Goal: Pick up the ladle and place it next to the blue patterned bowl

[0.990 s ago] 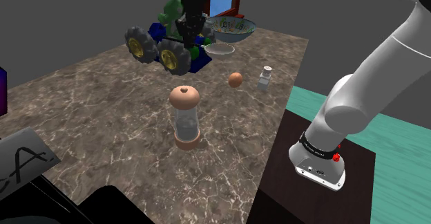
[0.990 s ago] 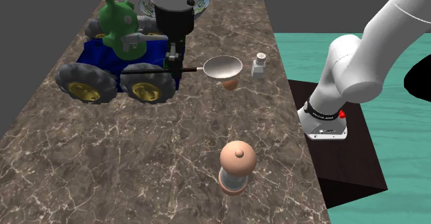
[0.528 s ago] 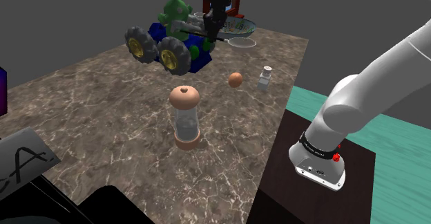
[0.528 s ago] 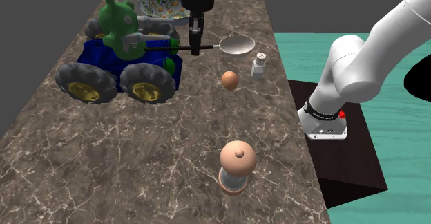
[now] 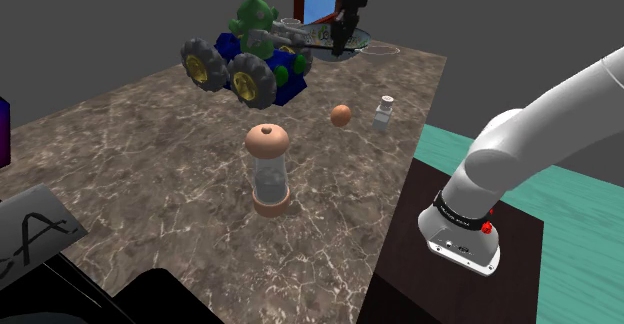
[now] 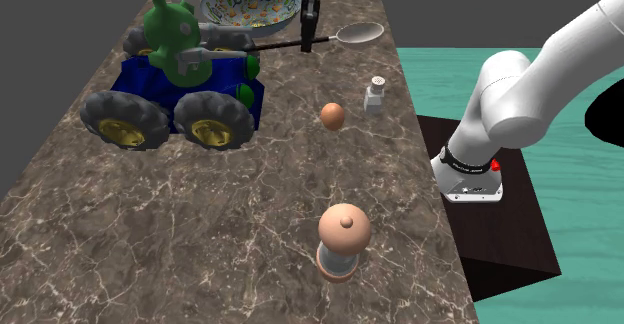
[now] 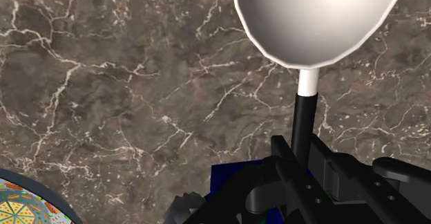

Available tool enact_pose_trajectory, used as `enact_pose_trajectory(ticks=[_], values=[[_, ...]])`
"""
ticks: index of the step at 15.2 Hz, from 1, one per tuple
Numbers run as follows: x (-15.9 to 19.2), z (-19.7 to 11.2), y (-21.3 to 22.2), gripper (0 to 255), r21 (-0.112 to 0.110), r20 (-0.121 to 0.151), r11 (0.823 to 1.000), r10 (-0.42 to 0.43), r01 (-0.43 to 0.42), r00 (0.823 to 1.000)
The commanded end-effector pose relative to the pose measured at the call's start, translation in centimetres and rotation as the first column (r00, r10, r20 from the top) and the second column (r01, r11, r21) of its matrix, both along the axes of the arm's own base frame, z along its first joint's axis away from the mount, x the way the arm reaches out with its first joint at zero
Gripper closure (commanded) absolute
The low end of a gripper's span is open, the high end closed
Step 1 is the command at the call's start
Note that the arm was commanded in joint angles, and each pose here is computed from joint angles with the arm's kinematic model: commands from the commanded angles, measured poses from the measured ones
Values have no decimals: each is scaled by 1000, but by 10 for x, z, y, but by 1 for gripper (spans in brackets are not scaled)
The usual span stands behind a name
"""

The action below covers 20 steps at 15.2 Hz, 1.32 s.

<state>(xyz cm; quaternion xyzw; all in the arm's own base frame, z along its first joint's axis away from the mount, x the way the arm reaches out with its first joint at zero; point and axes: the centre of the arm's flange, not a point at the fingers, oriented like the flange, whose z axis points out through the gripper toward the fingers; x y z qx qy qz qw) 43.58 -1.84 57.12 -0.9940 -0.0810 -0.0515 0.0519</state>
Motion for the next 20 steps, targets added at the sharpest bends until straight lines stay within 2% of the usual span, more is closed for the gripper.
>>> enact_pose_trajectory(ticks=[1,20], values=[[-6,2,-28,255,0,0,1000,2,-2,1000],[-65,3,-272,255,0,0,1000,2,-2,1000]])
